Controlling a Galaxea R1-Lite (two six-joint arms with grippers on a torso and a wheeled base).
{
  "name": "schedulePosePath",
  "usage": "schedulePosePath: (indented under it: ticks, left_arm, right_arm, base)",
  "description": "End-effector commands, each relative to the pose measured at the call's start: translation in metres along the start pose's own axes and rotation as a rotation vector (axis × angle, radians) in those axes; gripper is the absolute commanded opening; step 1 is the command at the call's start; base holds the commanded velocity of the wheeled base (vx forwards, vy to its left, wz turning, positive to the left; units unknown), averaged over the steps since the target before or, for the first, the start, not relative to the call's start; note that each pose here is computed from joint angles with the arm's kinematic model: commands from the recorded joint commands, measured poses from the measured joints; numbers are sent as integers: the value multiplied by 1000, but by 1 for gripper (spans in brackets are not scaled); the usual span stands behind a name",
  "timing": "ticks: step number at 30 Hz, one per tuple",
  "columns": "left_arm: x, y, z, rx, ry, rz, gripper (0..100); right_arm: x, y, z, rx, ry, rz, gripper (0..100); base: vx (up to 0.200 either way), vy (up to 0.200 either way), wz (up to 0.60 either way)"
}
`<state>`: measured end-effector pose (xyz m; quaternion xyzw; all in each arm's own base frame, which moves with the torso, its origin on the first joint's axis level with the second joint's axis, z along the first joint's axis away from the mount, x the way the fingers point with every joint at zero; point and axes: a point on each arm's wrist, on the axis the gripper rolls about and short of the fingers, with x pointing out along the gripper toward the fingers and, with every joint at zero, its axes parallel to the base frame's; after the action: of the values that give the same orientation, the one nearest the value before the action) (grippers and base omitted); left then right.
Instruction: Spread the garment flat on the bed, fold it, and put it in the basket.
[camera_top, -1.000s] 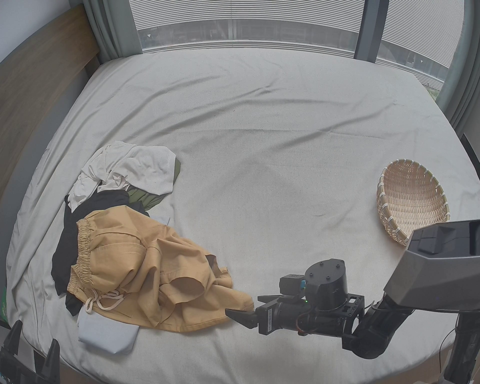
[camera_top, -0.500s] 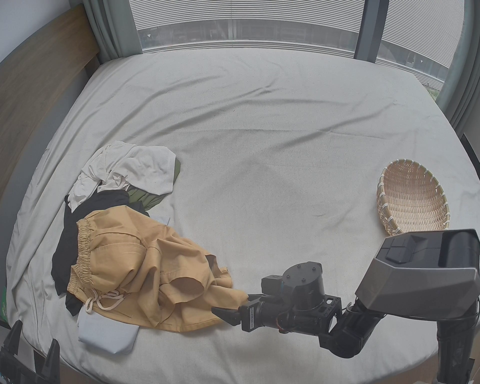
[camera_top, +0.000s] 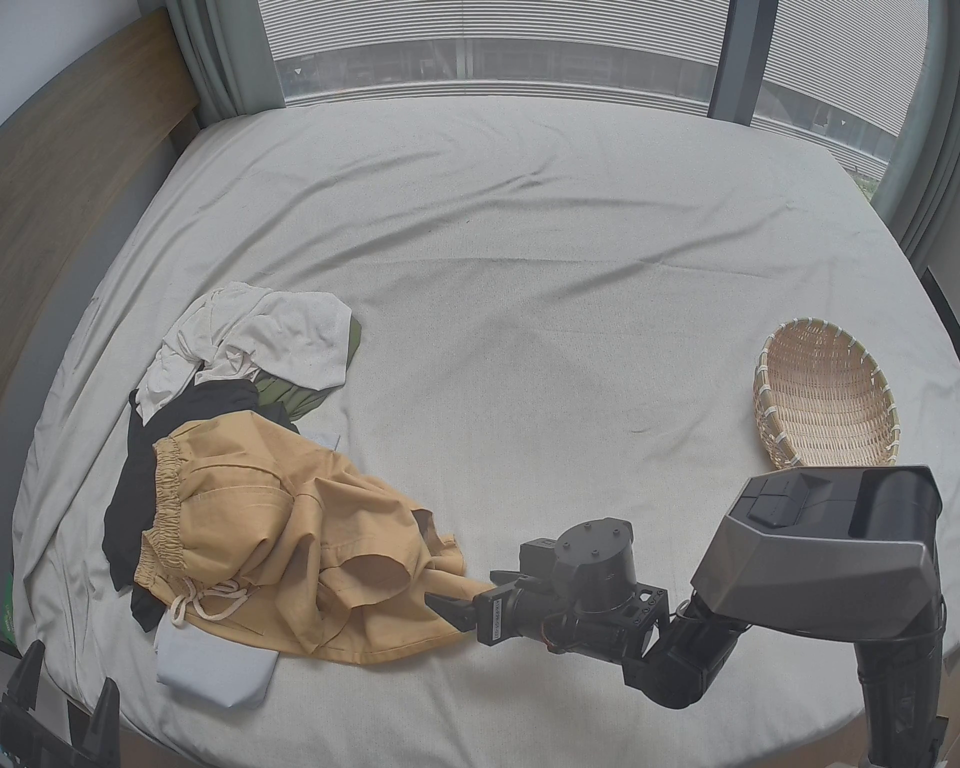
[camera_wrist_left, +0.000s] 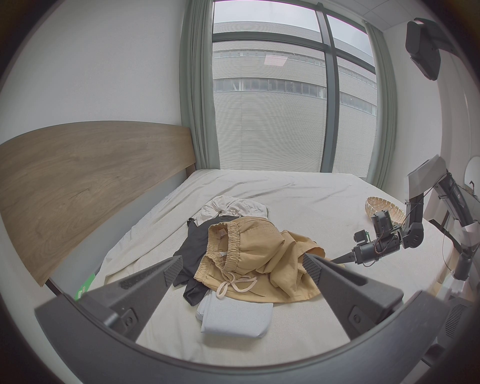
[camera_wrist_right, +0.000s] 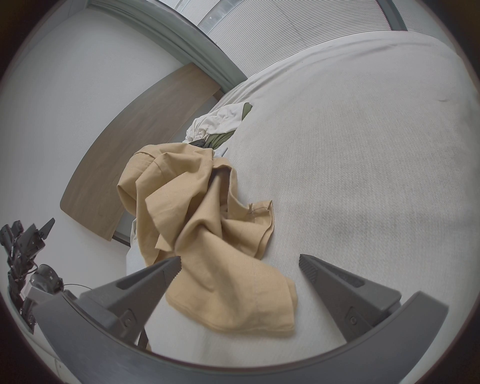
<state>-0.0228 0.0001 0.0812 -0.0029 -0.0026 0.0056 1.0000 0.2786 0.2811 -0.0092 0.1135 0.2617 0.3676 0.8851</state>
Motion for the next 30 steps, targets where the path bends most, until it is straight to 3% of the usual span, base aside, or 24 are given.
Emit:
schedulePosePath:
  ticks: [1,10,20,28,29,30]
  left_arm:
    - [0,0,-5,0,2,1,100]
    - [0,0,-5,0,2,1,100]
    - [0,0,-5,0,2,1,100]
    - [0,0,-5,0,2,1,100]
    - [0,0,-5,0,2,1,100]
    - [0,0,-5,0,2,1,100]
  right_arm:
    - [6,0,-2,-2,-6,-3,0]
    - [2,-1,7,-2,-77,-20,0]
    - [-20,-8,3,8,-40,-53,0]
    - [-21,-8,2,-1,-25,-21,0]
    - [-21,-7,3,-7,-22,-7,100]
    - [-21,-7,2,-9,-22,-2,100]
  base:
    - [0,0,0]
    - [0,0,0]
    - [0,0,0]
    - [0,0,0]
    - [0,0,0]
    - [0,0,0]
